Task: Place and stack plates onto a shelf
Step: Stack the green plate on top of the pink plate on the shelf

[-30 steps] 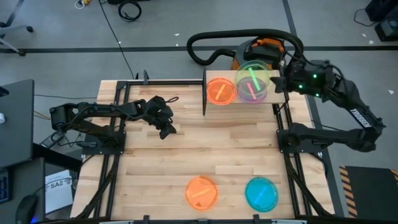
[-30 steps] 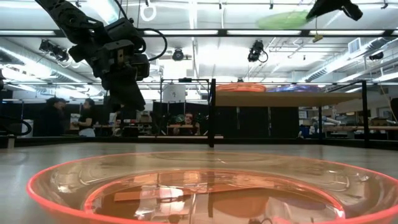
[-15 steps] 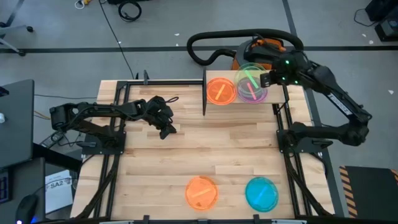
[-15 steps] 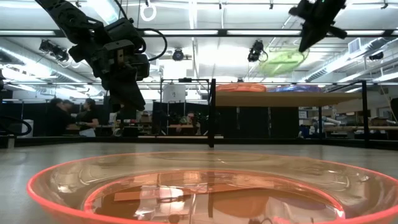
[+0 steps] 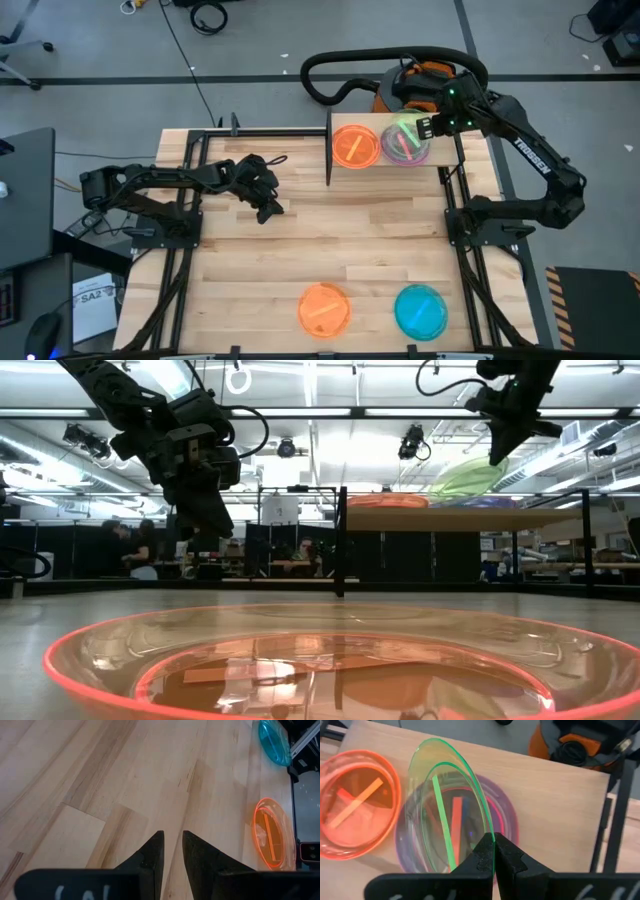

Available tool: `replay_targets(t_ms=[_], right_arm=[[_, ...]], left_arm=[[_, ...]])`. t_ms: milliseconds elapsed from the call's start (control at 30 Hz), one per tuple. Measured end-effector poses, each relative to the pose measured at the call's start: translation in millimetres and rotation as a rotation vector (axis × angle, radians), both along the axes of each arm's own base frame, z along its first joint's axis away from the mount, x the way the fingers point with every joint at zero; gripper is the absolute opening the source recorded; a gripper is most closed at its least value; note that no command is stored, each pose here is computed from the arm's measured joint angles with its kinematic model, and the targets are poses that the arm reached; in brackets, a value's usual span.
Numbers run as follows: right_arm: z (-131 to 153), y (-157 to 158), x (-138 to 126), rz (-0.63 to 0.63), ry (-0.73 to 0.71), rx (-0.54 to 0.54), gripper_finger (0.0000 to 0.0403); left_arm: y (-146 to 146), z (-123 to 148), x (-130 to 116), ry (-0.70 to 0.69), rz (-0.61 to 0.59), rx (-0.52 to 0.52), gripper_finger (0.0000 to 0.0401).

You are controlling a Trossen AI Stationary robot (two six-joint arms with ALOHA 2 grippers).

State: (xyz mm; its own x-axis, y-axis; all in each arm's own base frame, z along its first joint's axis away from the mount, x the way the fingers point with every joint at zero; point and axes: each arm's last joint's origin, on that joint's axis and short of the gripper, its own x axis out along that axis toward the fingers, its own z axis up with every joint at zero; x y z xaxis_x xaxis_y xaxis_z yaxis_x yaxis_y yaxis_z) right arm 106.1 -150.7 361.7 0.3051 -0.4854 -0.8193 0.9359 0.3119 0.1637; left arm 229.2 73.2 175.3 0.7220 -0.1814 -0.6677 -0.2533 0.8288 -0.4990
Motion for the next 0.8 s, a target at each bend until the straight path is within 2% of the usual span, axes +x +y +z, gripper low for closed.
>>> replay_targets(t_ms=[800], right_arm=[[-2.3,0.4,-3.7,-0.055,-0.033,0.069,0.0007]], left_arm=[[0.0,-0.1,0.0,0.001,0.000,0.000,0.0075]])
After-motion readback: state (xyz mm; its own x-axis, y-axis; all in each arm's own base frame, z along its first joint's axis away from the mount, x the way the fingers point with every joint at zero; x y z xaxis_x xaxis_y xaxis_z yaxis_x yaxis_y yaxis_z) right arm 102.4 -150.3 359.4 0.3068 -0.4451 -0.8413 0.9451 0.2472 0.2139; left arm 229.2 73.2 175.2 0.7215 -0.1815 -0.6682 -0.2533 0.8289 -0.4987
